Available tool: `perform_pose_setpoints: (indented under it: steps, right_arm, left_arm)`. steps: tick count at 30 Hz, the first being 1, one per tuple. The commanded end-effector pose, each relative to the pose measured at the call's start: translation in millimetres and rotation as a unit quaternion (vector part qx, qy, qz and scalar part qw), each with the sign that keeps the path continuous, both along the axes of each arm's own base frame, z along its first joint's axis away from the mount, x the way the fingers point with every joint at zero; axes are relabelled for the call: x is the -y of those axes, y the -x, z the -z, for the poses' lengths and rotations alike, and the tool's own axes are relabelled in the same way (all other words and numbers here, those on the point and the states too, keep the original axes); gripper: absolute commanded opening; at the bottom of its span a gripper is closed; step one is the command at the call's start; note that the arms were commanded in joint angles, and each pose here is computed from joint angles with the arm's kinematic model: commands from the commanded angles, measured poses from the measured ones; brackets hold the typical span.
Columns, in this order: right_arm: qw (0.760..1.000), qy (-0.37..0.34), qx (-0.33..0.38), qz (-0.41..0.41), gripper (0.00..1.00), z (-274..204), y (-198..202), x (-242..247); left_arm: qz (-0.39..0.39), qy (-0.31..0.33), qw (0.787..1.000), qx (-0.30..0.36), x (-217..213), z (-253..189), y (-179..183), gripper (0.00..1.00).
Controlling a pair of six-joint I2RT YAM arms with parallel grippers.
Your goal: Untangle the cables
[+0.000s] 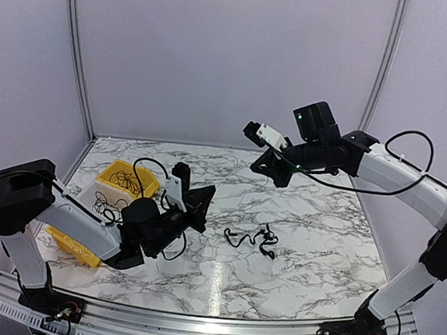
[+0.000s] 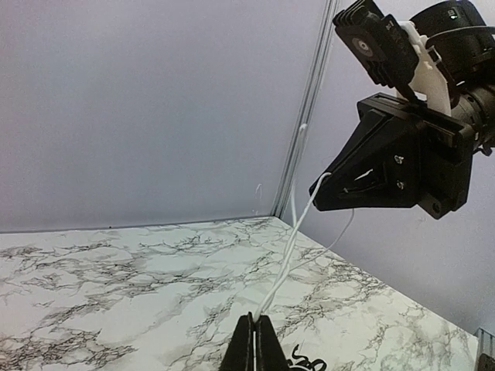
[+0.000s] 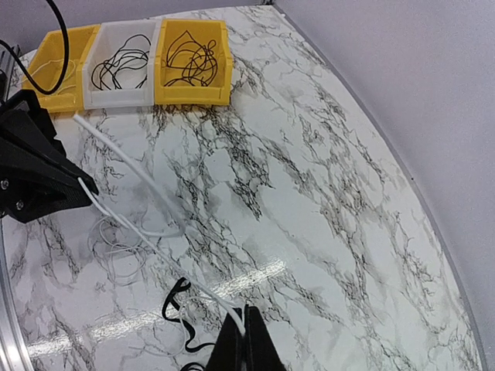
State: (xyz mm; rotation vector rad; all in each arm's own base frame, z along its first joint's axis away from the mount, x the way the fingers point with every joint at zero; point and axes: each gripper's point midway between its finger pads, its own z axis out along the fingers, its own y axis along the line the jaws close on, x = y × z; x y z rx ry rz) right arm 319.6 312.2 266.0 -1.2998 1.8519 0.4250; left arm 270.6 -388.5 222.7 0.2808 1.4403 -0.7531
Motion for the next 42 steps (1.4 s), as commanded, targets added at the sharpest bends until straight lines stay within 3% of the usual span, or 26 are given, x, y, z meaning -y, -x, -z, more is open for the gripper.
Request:
perform_pose_setpoints:
  steps: [1,5,10,13,16,19,27,33,42]
  right_arm:
    - [0.998,-0.024,0.017,0.056,0.0,-21.3,-30.1,16.8]
    - [0.998,-0.017,0.007,0.055,0.0,-10.4,-33.2,21.6]
    - [0.998,0.018,-0.06,0.02,0.01,30.7,-21.2,9.8]
    - [0.999,0.028,-0.046,0.003,0.22,26.3,-14.5,3.3]
    - [0.999,0.006,0.019,-0.036,0.38,-11.6,8.5,-5.0]
    - [0.996,0.004,0.045,-0.083,0.4,-22.8,32.4,-13.6]
    - [0.978,0.031,-0.001,-0.206,0.48,11.0,88.7,-42.9]
    - [0.972,0.053,0.001,-0.227,0.48,21.5,96.9,-50.8]
    - [0.973,0.062,-0.005,-0.224,0.31,30.9,95.7,-51.2]
  left_arm:
    - [-0.009,0.009,1.0,0.02,-17.1,-12.7,7.1,0.0]
    - [0.057,-0.019,0.998,0.034,-7.9,-9.0,26.7,0.0]
    - [0.087,-0.029,0.995,0.03,-3.0,-9.5,35.0,0.0]
    - [0.083,-0.03,0.996,0.013,-3.3,-8.5,32.7,0.0]
    - [0.085,-0.037,0.996,-0.008,1.2,-7.0,30.3,0.0]
    - [0.096,-0.041,0.994,-0.017,6.3,-5.9,31.9,0.0]
    - [0.144,-0.057,0.988,-0.021,24.3,-6.0,41.0,0.0]
    - [0.167,-0.054,0.984,-0.015,28.1,-12.8,48.1,0.0]
    - [0.168,-0.052,0.984,-0.013,28.3,-16.1,49.5,0.0]
